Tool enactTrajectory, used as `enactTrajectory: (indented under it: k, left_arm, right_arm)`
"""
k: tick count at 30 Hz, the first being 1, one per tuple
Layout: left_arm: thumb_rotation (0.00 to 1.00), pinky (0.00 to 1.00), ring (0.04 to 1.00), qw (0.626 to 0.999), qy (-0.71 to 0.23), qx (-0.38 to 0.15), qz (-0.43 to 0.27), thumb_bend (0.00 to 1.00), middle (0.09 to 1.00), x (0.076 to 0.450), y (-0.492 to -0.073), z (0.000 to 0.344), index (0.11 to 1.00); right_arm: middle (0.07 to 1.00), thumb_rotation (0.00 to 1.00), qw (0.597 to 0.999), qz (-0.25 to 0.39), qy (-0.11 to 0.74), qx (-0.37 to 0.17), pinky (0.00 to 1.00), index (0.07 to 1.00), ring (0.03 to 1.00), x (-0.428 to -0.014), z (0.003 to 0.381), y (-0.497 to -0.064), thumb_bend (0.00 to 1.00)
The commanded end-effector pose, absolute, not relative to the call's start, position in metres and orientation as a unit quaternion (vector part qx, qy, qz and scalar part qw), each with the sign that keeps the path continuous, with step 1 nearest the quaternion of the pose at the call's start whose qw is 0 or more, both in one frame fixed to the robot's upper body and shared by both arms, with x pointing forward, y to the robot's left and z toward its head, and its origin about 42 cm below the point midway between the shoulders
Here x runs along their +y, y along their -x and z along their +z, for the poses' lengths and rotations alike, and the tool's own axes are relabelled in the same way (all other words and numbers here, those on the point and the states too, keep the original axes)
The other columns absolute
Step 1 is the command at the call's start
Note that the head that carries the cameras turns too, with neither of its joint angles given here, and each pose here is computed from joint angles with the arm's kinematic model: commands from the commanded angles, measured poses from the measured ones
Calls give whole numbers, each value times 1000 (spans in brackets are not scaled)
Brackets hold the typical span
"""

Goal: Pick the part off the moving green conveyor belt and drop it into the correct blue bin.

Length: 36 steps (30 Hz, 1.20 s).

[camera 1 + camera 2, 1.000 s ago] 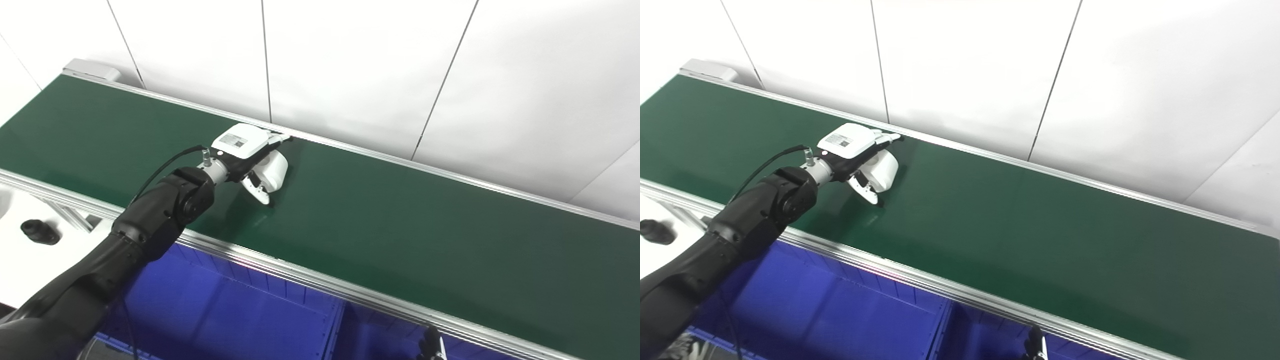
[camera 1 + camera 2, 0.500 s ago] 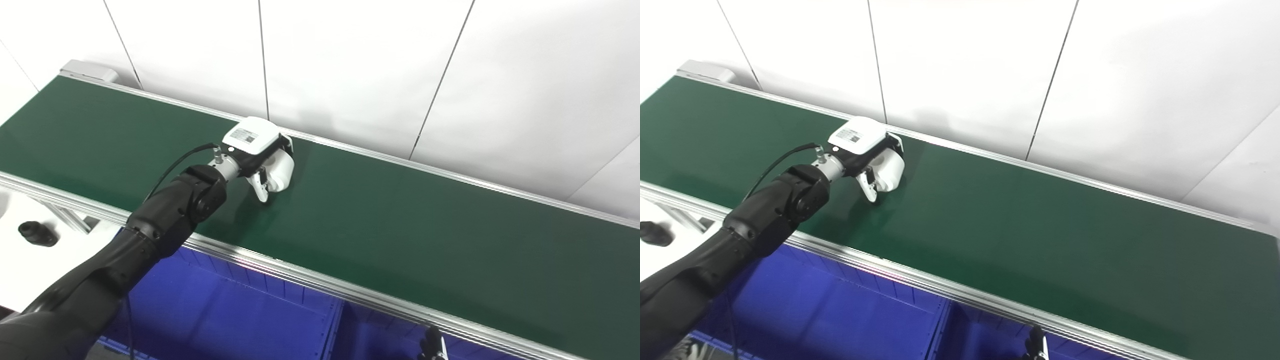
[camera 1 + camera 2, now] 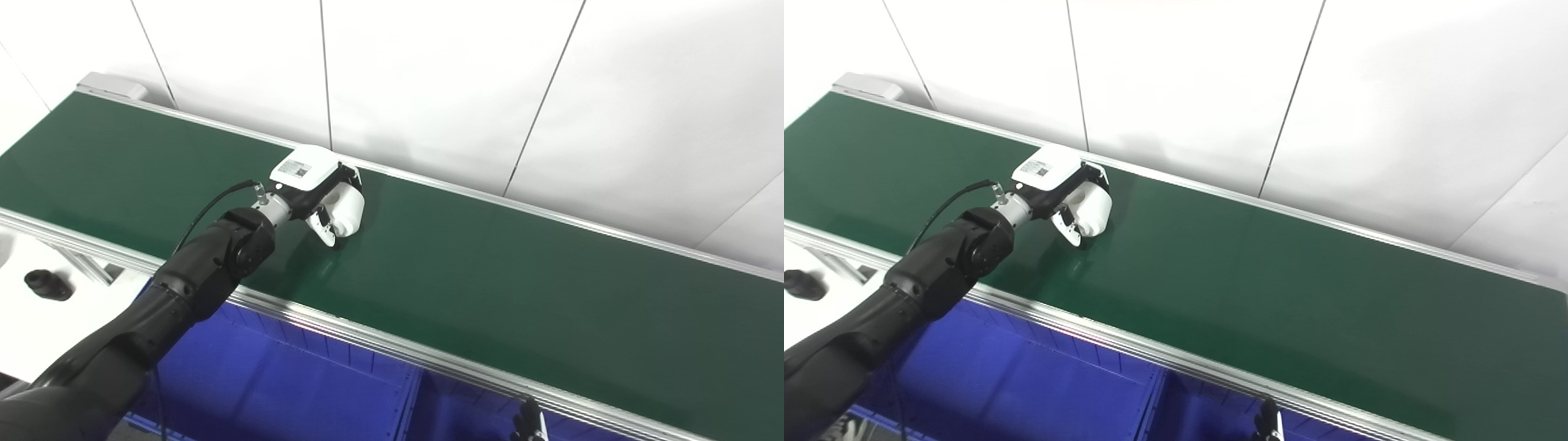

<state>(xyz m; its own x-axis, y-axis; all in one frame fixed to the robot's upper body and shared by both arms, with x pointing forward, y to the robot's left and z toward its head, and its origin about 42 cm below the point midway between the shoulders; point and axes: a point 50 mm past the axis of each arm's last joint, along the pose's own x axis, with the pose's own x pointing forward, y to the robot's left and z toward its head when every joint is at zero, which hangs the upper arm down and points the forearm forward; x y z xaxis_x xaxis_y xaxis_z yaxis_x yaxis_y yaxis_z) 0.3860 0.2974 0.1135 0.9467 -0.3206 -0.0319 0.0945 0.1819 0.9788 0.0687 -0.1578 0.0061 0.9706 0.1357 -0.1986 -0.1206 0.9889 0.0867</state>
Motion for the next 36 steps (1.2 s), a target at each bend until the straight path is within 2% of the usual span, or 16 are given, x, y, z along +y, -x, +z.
enactTrajectory:
  k: [1, 6, 10, 14, 16, 21, 29, 33, 36]
  left_arm:
    - [0, 339, 409, 764, -617, -148, -115, 502, 497, 294, -389, 145, 505]
    - [0, 326, 385, 767, -602, -193, -110, 501, 458, 278, -366, 175, 518]
    - [0, 328, 385, 776, -576, -235, -105, 500, 444, 262, -326, 206, 520]
    - [0, 283, 378, 781, -568, -237, -106, 500, 435, 255, -289, 221, 515]
    - [0, 272, 373, 782, -570, -228, -107, 499, 435, 254, -273, 224, 515]
    - [0, 325, 384, 777, -586, -194, -120, 499, 452, 254, -240, 223, 528]
    - [0, 403, 421, 776, -603, -121, -138, 503, 499, 266, -198, 193, 499]
    - [0, 389, 415, 776, -607, -104, -137, 503, 497, 280, -190, 174, 506]
    - [0, 389, 418, 774, -615, -71, -131, 503, 501, 296, -184, 158, 501]
  right_arm:
    - [1000, 1000, 995, 64, -37, 63, 1000, 1000, 985, -155, 18, -69, 693]
    - [1000, 1000, 995, 67, -38, 59, 1000, 1000, 989, -158, 24, -68, 688]
    - [1000, 1000, 994, 77, -52, 62, 1000, 1000, 999, -162, 32, -68, 655]
    - [1000, 1000, 993, 83, -58, 63, 1000, 1000, 1000, -165, 38, -68, 642]
    - [1000, 1000, 993, 83, -57, 63, 1000, 1000, 1000, -167, 41, -69, 637]
    - [1000, 1000, 993, 86, -61, 61, 1000, 1000, 1000, -174, 46, -71, 591]
    - [1000, 1000, 991, 85, -70, 70, 1000, 1000, 1000, -181, 50, -72, 536]
    - [1000, 1000, 991, 86, -76, 74, 1000, 1000, 1000, -180, 50, -71, 522]
    - [1000, 1000, 990, 88, -79, 77, 1000, 1000, 1000, -176, 49, -69, 513]
